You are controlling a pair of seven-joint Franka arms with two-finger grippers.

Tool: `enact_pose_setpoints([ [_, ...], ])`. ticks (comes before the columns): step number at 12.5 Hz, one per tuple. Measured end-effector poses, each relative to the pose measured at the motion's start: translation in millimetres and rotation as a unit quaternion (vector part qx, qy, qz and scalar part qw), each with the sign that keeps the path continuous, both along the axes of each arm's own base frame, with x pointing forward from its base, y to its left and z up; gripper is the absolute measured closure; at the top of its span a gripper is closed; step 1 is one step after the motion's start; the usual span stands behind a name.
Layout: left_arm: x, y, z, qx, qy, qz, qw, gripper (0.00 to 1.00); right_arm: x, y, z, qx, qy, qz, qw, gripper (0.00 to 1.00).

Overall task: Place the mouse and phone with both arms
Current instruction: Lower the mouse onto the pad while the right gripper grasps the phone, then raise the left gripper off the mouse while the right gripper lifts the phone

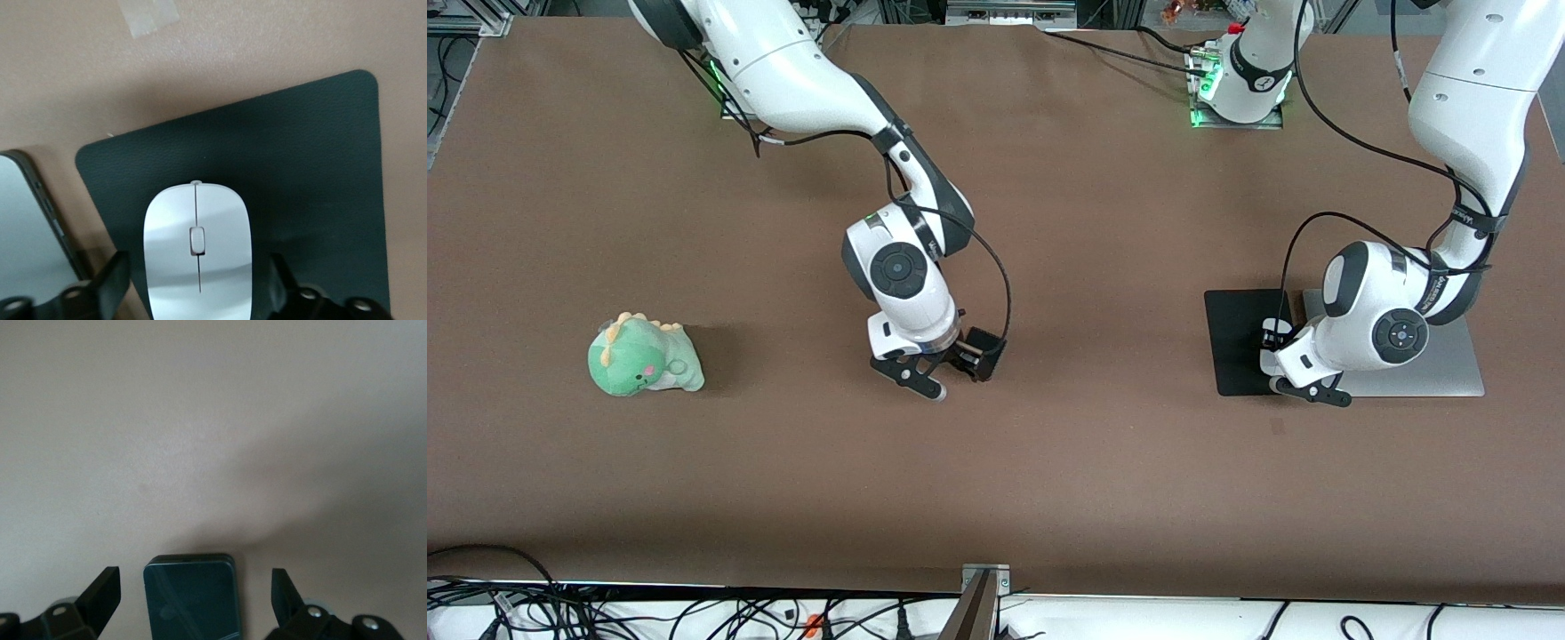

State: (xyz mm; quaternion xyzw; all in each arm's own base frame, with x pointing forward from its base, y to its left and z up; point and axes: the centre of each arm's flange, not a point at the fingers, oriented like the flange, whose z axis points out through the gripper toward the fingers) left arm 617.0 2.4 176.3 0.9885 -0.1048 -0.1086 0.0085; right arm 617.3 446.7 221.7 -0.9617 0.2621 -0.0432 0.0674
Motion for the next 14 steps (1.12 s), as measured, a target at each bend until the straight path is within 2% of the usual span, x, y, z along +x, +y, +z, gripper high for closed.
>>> enact_pose_setpoints([
  [1,2,-1,8,0.001,-0.007,-0.001,1.0,0.0,-3,5,-8,0.0,0.003,-0.009,1.0,0.0],
  [4,13,-28,64,0.002,-0.032,-0.022,0.999,0.0,-13,14,-27,-0.003,0.013,-0.03,0.999,0.0],
  [8,36,-65,201,0.02,0.003,-0.044,0.999,0.0,-22,26,-39,0.006,0.008,-0.051,0.999,0.0],
  [11,40,-70,288,0.03,0.004,-0.041,0.999,0.0,-31,36,-54,0.01,0.004,-0.054,0.998,0.0],
  [14,31,-70,359,0.042,-0.004,-0.035,0.998,0.0,-31,36,-55,0.009,0.004,-0.054,0.998,0.01],
])
